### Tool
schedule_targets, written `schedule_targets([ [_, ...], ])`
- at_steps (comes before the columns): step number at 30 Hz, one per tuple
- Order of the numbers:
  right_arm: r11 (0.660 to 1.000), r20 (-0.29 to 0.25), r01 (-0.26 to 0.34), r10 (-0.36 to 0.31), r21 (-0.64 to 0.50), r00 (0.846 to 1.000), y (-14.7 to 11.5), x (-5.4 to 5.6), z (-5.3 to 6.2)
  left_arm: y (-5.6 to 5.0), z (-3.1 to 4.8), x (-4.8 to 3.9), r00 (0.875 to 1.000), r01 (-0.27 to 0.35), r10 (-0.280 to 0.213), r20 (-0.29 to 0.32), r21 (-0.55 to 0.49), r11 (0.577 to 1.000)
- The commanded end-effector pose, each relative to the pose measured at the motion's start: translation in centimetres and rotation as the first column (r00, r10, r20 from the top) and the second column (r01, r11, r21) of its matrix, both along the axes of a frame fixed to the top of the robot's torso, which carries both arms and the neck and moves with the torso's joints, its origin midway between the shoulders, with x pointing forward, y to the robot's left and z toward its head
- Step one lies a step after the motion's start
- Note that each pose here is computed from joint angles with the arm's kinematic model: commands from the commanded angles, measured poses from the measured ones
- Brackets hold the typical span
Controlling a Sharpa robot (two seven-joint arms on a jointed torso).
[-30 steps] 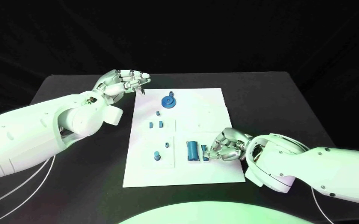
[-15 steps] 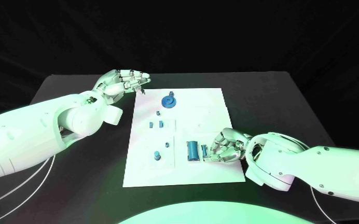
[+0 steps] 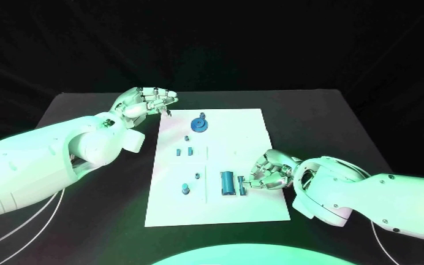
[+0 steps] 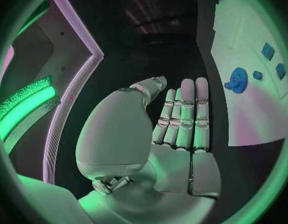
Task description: Assemble the parts on the task board
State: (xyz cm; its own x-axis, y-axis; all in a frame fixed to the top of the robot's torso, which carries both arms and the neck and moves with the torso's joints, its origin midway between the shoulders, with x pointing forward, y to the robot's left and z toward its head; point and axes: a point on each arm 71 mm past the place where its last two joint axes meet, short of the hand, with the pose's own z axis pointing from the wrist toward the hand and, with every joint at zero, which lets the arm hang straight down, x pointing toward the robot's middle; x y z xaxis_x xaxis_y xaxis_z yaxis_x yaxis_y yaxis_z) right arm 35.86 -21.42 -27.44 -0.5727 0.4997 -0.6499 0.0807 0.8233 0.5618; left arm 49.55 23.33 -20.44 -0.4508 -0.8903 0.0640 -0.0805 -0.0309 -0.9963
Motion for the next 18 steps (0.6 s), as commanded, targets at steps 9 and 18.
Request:
schedule_targets([
  [9,0.931,0.3,0.018,-0.135,0.364,0.944,-2.8,7.3,3.3,0.2,-1.05,0.71,0.993,-0.12,0.121,0.014,-0.043,0.992],
  [18,0.773,0.222,0.176,-0.379,0.609,0.898,-6.3,15.1,3.0,0.6,-2.09,3.42,0.955,-0.29,0.293,0.053,-0.06,0.955],
])
